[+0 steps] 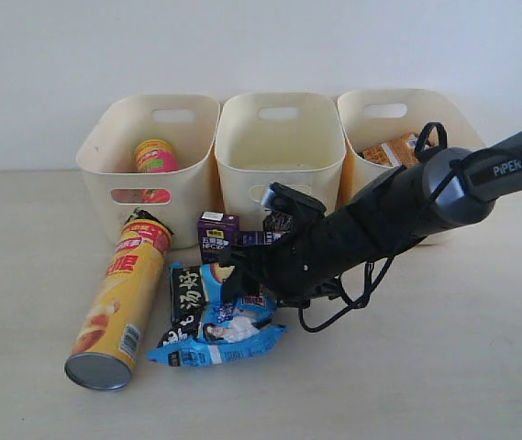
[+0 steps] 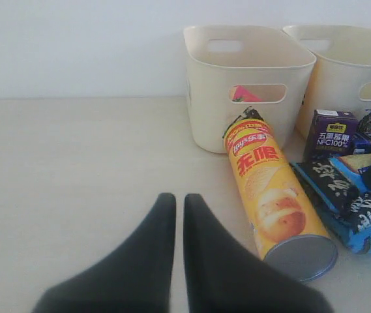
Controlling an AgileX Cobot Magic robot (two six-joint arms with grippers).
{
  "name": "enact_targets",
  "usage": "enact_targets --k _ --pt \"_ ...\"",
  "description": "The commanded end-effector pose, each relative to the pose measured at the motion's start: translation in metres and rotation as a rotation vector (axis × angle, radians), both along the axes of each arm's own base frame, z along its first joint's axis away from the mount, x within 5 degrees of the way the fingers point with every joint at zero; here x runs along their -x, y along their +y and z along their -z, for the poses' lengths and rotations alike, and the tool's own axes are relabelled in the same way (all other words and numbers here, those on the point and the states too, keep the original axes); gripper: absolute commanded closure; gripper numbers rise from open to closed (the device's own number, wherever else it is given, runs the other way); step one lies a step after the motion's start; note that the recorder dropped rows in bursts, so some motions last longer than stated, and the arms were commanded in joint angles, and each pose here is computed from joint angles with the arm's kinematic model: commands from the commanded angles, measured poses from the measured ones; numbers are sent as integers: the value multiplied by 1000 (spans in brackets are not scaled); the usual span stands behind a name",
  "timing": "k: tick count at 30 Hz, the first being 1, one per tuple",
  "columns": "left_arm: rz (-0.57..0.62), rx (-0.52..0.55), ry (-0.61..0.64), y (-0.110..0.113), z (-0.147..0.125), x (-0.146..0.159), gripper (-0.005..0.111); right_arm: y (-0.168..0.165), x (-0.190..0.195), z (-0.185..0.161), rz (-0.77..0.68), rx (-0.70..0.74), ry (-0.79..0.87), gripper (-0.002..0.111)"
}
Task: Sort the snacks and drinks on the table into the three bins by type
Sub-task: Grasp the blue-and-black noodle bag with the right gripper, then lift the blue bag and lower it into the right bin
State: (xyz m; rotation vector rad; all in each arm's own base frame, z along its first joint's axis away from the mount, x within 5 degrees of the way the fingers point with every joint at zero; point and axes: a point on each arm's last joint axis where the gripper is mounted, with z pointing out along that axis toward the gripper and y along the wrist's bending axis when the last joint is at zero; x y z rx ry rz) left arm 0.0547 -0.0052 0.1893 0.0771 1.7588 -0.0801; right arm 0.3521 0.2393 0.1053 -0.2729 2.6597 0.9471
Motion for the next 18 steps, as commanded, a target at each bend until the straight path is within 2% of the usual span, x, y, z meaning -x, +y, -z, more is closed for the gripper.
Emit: enact_targets --k 1,9,15,18 --pt "-2 7 -5 0 1 0 103 -4 8 23 -104 76 12 107" --pt "-2 7 -5 0 1 0 103 -8 7 16 -169 87 -32 109" --pt "-2 7 -5 0 1 0 103 -23 5 -18 -222 -9 -29 109" --pt "-2 7 -5 0 1 0 103 -25 8 -49 -254 -53 -79 109"
